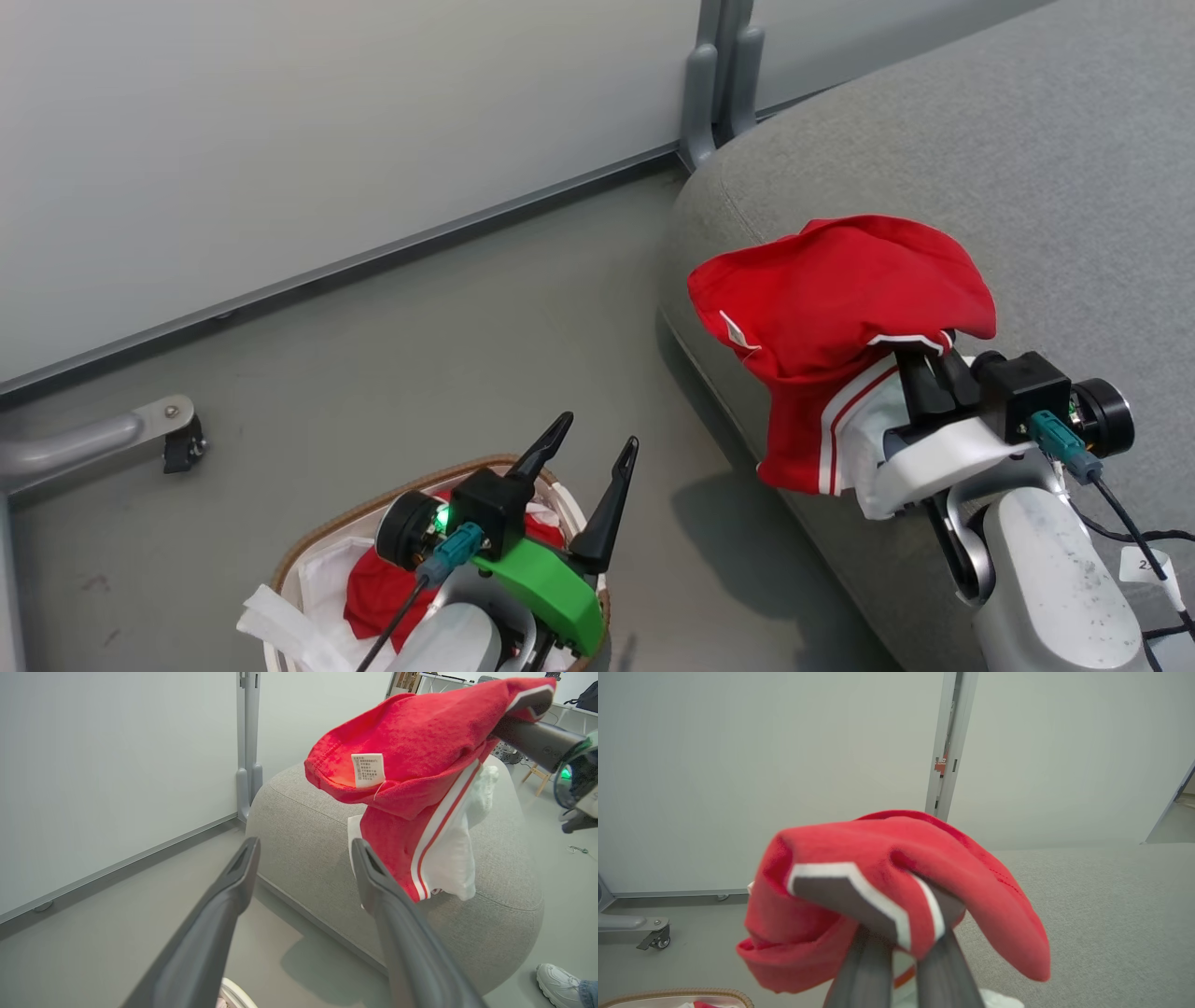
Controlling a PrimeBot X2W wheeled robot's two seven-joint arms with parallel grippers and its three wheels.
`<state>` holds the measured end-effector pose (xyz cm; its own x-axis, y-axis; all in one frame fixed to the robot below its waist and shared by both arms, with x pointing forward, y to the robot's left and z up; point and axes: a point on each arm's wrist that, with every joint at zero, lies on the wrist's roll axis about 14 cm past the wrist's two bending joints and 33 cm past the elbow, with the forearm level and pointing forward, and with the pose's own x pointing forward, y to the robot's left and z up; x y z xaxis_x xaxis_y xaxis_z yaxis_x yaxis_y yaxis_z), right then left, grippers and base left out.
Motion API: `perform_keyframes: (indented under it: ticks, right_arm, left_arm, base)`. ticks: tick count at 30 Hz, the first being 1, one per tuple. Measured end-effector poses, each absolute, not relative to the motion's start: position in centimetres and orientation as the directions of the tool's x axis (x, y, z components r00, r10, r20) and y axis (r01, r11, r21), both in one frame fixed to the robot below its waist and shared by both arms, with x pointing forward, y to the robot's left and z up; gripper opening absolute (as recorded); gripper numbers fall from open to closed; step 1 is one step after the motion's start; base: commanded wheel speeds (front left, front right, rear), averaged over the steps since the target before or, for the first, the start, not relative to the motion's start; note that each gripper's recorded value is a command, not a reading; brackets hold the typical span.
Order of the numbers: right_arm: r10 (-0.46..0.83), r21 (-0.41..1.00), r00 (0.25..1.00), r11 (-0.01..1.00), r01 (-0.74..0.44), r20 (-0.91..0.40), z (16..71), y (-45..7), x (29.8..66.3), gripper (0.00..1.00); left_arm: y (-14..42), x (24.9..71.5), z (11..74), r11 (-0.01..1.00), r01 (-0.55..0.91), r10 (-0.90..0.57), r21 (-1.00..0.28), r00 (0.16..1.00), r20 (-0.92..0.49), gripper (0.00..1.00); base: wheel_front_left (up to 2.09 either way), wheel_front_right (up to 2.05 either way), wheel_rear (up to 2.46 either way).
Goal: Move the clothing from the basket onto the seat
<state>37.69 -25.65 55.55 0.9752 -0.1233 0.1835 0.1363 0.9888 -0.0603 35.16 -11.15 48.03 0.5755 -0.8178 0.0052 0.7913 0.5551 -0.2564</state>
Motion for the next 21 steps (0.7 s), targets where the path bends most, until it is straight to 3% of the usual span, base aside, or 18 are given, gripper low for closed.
perform_keyframes:
  ticks: [9, 21]
  right_arm:
    - [-0.192, -0.107, 0.953, 0.969, 0.221, 0.234, 57.9, -28.9, 40.1, 0.00]
    - [-0.196, -0.291, 0.879, 0.893, 0.343, 0.436, 68.4, -35.2, 50.4, 0.00]
  left_arm:
    - [-12.6, 35.8, 46.7, 0.516, 0.808, -0.844, -0.285, 0.537, -0.008, 1.00]
    - [-11.5, 41.5, 44.3, 0.548, 0.791, -0.822, -0.272, 0.569, -0.001, 1.00]
  base:
    - [0.00, 0.00, 0.00]
    - [0.00, 0.00, 0.00]
